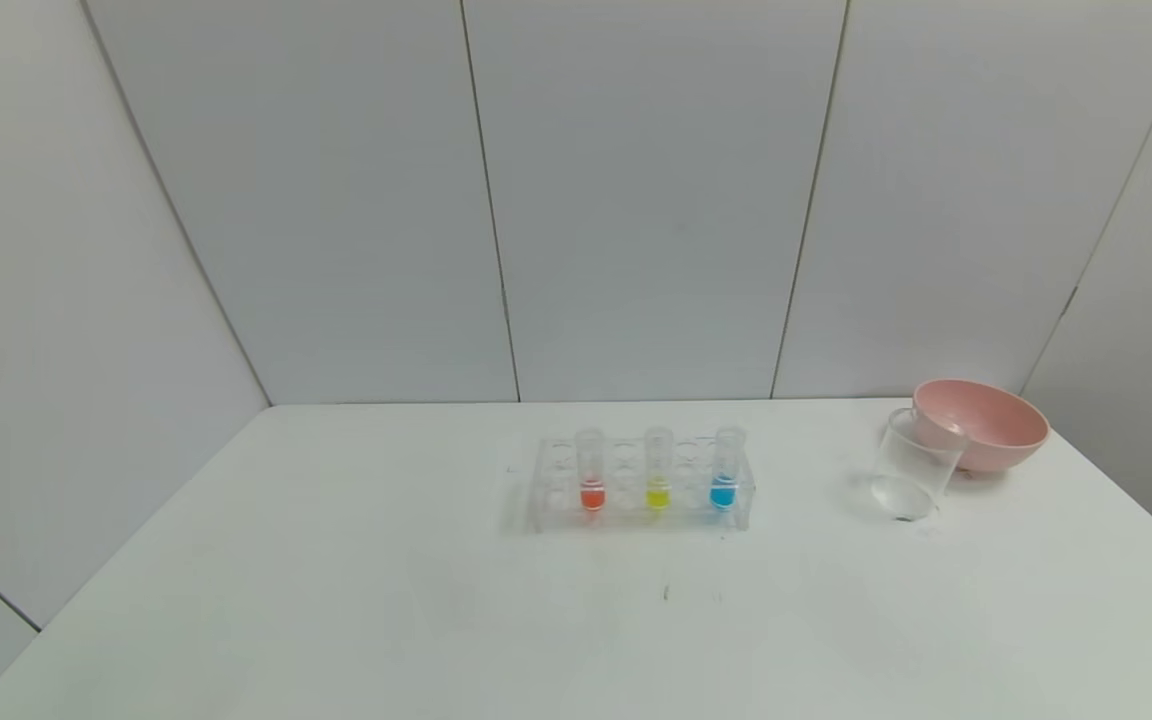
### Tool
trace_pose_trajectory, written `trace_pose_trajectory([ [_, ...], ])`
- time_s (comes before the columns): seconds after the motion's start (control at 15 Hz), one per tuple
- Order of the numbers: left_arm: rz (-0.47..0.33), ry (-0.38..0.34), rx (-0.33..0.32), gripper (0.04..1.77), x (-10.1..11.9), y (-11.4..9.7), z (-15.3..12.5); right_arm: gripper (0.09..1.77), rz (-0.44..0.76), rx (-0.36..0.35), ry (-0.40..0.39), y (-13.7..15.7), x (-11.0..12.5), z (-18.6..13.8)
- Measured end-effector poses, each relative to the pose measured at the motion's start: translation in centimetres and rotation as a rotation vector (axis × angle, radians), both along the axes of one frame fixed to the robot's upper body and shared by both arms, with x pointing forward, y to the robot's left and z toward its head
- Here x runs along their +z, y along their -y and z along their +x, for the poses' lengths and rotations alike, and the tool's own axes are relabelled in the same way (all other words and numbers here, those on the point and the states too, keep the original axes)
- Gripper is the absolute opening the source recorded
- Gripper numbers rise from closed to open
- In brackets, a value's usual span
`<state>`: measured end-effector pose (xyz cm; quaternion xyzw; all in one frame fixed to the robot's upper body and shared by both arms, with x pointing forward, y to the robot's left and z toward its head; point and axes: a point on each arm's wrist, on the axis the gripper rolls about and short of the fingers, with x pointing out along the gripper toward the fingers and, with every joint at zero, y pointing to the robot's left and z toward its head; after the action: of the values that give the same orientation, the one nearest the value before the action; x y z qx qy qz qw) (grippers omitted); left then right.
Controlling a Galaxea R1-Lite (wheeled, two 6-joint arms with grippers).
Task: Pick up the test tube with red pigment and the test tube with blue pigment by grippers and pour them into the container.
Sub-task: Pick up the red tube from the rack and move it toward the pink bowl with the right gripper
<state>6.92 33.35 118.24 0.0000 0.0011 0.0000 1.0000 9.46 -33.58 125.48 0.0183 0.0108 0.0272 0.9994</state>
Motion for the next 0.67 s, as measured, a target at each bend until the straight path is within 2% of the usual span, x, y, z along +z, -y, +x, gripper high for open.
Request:
trace_pose_trajectory([
  [0.4, 0.0, 0.0, 0.0, 1.76, 0.0, 0.0, 0.0, 1.71, 0.024, 0.08, -0.034, -0.9, 2.9, 8.2],
  [0.53, 0.0, 0.0, 0.0, 1.76, 0.0, 0.0, 0.0, 1.71, 0.025, 0.096, -0.041, -1.7, 2.8, 11.3],
  [0.67, 0.0, 0.0, 0.0, 1.76, 0.0, 0.0, 0.0, 1.71, 0.017, 0.1, -0.08, -3.1, 2.3, 13.4],
])
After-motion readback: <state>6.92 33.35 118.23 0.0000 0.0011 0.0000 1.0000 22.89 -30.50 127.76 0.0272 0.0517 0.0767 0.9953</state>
